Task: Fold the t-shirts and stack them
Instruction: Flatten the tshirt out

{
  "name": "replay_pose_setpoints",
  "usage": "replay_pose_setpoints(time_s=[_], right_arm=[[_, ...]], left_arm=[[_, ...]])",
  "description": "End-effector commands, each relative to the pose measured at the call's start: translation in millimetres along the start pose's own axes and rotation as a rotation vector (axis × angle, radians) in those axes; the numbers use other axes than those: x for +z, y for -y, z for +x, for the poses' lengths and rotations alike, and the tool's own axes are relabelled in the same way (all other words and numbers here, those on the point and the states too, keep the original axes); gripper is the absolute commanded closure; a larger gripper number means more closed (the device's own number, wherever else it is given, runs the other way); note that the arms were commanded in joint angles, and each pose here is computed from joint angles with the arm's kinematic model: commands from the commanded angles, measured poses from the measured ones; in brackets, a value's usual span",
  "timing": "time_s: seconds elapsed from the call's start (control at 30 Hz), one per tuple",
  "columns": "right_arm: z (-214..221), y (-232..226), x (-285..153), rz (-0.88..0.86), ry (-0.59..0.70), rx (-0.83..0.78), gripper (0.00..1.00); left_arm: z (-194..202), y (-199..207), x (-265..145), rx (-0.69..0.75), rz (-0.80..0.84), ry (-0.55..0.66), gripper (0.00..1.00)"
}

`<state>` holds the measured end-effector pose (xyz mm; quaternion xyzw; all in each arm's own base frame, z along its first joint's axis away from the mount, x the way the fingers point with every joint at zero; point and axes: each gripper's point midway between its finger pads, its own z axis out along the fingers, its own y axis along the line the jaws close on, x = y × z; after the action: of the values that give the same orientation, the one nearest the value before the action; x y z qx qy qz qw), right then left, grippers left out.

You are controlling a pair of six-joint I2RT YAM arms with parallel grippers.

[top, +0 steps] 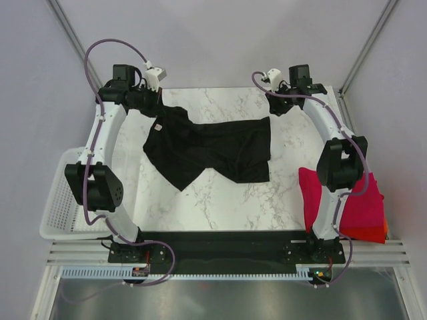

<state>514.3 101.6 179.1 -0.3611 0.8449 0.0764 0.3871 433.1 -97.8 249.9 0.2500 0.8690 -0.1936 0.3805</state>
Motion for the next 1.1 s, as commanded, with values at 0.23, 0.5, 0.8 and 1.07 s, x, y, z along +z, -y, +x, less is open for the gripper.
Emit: replay_pose_setpoints(time_s=[0.23,0.5,0.8,1.07], right_arm=[[49,-2,81,-0.098,-0.099,0.128,0.61],[51,13,121,-0.088,-0.077,0.136,0.60],[39,13,124,-0.098,-0.039,0.130,0.67],[16,7,113,-0.116,0.020,0.102,1.00]], left_arm=[[24,8,20,-0.058,0.076,-0.047,0.97],[42,-5,42,-0.077,0.066,-0.112,0.97],[48,-8,57,-0.093,0.083,-0.142,0.97],[47,-2,60,-0.087,0.093,-0.143,0.98]])
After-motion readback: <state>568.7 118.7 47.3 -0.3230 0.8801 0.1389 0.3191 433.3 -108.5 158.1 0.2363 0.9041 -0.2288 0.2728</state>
